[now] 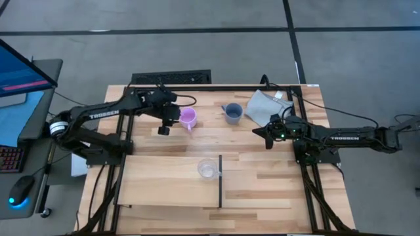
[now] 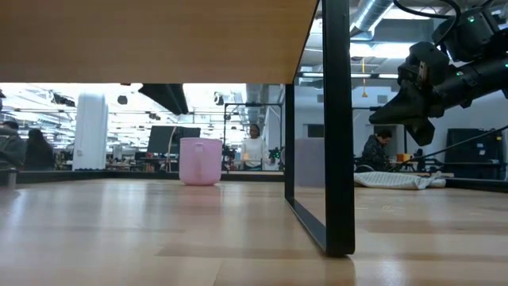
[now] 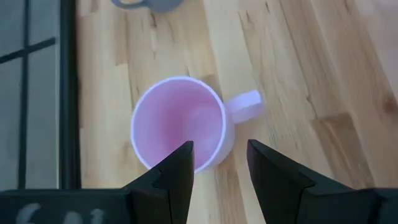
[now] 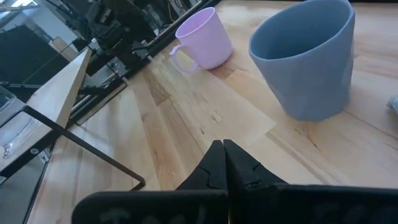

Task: Stack small to large cups/mugs on shelf
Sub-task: Put the pink mug on the shelf

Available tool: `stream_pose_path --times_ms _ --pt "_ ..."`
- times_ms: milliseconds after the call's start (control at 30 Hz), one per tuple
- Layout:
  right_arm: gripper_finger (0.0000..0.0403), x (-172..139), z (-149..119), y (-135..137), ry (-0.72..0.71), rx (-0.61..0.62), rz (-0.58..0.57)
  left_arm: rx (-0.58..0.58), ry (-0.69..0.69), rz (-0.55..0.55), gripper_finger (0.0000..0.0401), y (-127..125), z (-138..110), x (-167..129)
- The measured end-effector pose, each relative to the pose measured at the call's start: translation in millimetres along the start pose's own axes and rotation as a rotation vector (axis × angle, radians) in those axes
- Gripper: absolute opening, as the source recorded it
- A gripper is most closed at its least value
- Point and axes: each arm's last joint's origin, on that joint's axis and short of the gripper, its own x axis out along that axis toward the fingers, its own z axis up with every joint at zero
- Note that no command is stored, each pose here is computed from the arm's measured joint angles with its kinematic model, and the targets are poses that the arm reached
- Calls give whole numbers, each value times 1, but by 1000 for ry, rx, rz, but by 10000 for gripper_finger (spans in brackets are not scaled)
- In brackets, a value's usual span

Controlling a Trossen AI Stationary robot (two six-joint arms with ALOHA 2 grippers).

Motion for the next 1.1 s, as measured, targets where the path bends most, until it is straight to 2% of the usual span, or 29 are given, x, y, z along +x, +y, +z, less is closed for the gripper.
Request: stream_pose_path --times_ms 133,467,600,800,1100 --pt "2 0 0 0 0 0 0 26 76 -22 141 5 2 12" --pt "2 0 0 0 1 1 0 66 147 -62 141 16 11 36" --pt "2 0 0 0 3 1 -1 107 173 -92 141 16 11 40" --pt "2 0 -1 -1 11 2 -7 107 198 -127 141 13 8 38" --pt "2 0 -1 -1 7 2 -11 131 159 -125 141 14 11 39"
